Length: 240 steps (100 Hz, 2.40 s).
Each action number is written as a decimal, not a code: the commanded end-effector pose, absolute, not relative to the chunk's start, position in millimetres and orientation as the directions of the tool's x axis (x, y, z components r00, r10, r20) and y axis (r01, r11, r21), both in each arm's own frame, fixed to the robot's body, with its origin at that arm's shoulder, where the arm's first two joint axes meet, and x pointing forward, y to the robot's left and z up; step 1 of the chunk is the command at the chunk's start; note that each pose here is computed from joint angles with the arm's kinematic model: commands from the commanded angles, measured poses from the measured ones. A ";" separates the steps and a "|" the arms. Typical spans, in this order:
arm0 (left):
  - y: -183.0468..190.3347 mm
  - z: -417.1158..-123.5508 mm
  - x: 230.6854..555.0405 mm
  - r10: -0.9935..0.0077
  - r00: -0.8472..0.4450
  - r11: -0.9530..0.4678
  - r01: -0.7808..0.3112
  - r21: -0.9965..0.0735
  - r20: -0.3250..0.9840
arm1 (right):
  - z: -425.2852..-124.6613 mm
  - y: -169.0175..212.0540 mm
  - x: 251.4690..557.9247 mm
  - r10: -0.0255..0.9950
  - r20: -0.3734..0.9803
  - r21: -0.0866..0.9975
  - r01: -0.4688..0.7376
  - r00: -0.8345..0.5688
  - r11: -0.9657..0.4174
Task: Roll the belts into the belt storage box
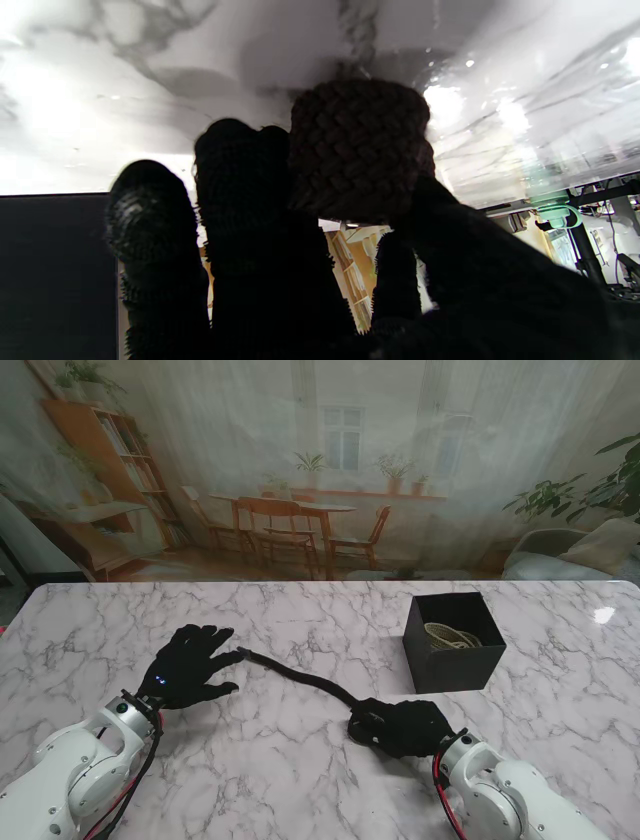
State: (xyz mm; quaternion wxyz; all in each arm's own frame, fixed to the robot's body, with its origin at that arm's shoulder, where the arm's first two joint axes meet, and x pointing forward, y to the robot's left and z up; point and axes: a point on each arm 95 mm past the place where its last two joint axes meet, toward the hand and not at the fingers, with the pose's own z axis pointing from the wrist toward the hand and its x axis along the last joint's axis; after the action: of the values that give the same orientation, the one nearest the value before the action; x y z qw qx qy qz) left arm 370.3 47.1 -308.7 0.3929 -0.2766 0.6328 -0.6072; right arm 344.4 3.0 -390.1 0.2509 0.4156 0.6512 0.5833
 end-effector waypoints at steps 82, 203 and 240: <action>47.1 -311.1 369.6 -0.827 -0.540 0.110 0.118 -0.987 -0.157 | -407.2 7.7 339.1 0.884 0.132 0.970 0.241 -0.449 -0.022; 47.1 -311.2 370.7 -0.829 -0.539 0.103 0.112 -0.988 -0.147 | -386.9 1.0 340.0 0.801 0.061 0.899 0.381 -0.596 0.215; 47.2 -311.3 370.7 -0.829 -0.540 0.103 0.113 -0.988 -0.148 | -390.5 4.1 334.9 0.801 0.060 0.903 0.374 -0.596 0.211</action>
State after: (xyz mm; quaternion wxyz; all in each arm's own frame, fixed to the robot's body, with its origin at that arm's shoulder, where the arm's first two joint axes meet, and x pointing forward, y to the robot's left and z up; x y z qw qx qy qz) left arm 370.9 48.0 -309.0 0.3915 -0.2795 0.6294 -0.6103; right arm 345.4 5.6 -376.4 0.2354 0.3827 0.7358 0.5067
